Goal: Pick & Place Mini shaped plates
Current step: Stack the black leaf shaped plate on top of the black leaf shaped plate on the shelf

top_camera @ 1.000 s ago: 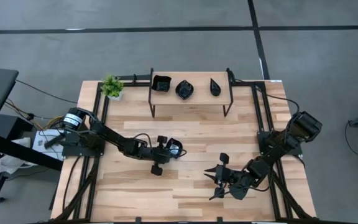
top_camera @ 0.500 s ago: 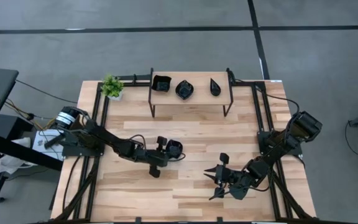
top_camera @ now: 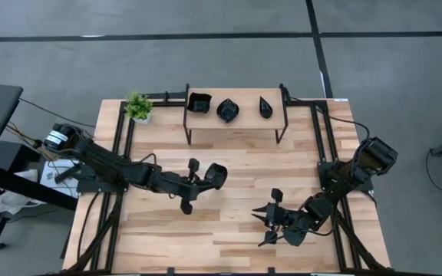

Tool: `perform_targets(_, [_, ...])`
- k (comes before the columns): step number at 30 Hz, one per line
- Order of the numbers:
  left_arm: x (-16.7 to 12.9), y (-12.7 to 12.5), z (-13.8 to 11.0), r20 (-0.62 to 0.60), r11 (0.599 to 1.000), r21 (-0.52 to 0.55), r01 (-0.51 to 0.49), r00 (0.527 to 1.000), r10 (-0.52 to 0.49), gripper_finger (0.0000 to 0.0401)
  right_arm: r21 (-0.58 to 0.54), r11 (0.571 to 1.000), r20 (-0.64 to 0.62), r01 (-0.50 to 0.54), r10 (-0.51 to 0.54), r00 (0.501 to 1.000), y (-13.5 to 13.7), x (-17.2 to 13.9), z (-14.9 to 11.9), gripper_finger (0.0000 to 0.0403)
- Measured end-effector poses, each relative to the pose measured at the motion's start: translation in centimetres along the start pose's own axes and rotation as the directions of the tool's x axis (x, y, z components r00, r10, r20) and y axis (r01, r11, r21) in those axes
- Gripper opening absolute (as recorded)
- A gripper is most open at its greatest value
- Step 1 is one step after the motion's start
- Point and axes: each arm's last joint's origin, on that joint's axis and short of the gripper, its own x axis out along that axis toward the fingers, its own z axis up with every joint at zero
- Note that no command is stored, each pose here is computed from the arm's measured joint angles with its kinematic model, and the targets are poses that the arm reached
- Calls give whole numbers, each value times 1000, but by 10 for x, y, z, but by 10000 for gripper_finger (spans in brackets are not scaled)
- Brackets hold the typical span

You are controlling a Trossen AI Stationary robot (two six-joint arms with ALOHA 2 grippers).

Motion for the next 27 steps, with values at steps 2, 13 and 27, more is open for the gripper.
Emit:
perform_targets(2, [-3,5,2,21,1000,-12,-4,1000,4,12,0,1000,0,0,0,1000,0,0,0,59])
perform_targets(13, [-5,7,3,44,999,23,27,999,-28,12,0,1000,0,0,0,1000,0,0,0,59])
perform_targets(27, [-1,10,-7,41,999,-6,51,998,-51,12,0,1000,0,0,0,1000,0,0,0,59])
